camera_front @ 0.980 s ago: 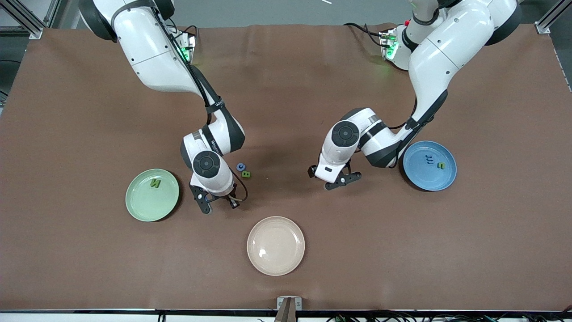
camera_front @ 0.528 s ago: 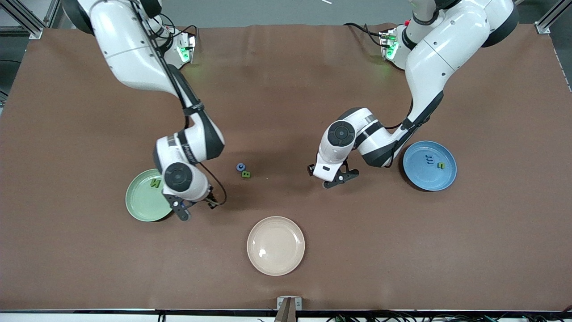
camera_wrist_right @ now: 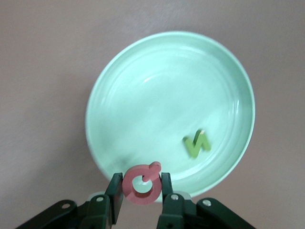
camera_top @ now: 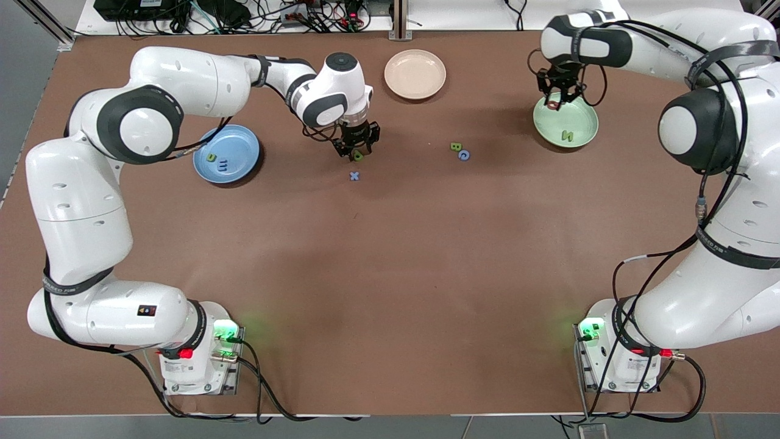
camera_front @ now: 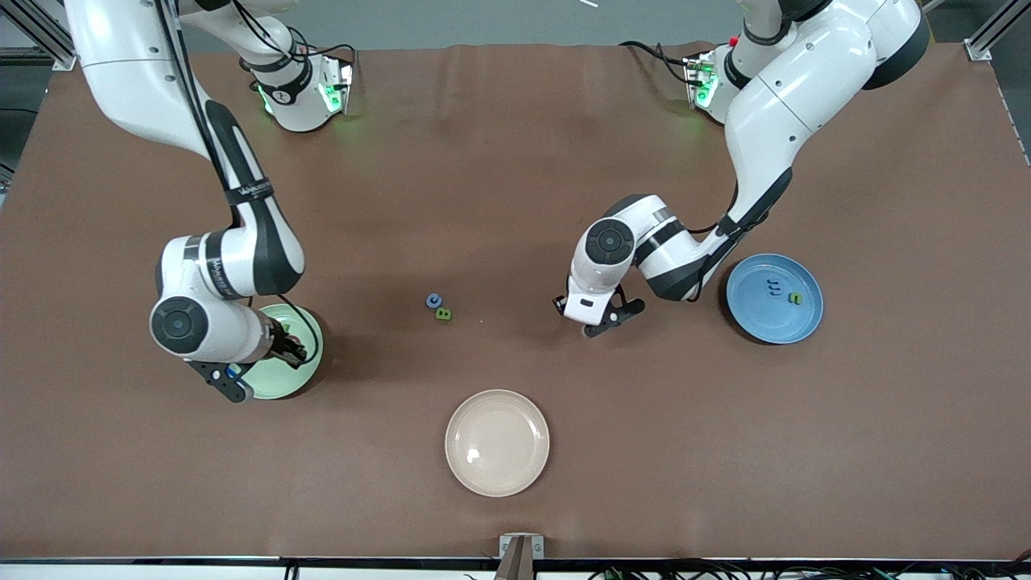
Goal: Sort upper and lower case letters into plates
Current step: 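Drop the Q into the green plate while the left gripper carries d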
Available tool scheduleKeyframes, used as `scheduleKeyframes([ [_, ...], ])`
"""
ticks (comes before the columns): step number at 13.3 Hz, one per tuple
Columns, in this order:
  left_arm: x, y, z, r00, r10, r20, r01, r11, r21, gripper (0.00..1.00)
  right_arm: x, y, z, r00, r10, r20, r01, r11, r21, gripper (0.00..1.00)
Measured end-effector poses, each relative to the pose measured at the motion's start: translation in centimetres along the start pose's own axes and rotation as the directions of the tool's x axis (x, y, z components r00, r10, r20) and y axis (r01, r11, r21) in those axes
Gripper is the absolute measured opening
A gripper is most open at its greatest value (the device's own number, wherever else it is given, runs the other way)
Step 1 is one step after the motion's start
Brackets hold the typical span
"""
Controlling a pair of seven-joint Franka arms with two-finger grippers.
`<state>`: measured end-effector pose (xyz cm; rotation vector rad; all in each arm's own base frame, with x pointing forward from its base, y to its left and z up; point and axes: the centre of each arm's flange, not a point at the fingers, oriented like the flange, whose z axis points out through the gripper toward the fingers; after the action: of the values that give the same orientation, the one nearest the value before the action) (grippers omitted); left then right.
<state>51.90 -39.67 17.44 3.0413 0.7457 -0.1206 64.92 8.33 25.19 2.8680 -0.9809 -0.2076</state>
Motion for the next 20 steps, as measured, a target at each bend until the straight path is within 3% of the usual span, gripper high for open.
scheduleKeyframes([
  [4,0.0,0.0,0.1,1.0,-0.011,0.001,0.011,1.0,0.004,0.59,-0.4,1.5,4.2,0.998,-0.017,-0.052,0.02,0.998,0.054,0.37],
  [5,0.0,0.0,0.0,1.0,-0.016,0.0,0.016,1.0,0.002,0.52,-0.7,1.7,4.9,0.998,-0.018,-0.066,0.022,0.997,0.068,0.37],
  [7,0.0,0.1,-0.1,1.0,-0.02,0.0,0.02,1.0,0.001,0.47,-1.1,1.9,5.9,0.996,-0.018,-0.085,0.025,0.996,0.087,0.37],
  [12,0.0,0.2,-0.2,1.0,-0.021,0.0,0.021,1.0,-0.002,0.3,-1.4,2.1,6.6,0.995,-0.017,-0.098,0.027,0.995,0.1,0.37],
  [15,0.0,0.2,-0.2,1.0,-0.021,0.0,0.021,1.0,-0.002,0.3,-1.4,2.2,6.7,0.995,-0.017,-0.097,0.027,0.995,0.098,0.37],
  [16,0.1,0.1,-0.2,1.0,-0.023,-0.001,0.023,1.0,-0.002,0.3,-1.4,2.2,6.7,0.995,-0.017,-0.097,0.027,0.995,0.098,0.44],
  [20,3.1,-1.2,-1.4,1.0,-0.025,-0.013,0.026,0.999,0.03,0.3,-1.4,2.1,6.2,0.995,-0.018,-0.099,0.028,0.995,0.1,0.88],
])
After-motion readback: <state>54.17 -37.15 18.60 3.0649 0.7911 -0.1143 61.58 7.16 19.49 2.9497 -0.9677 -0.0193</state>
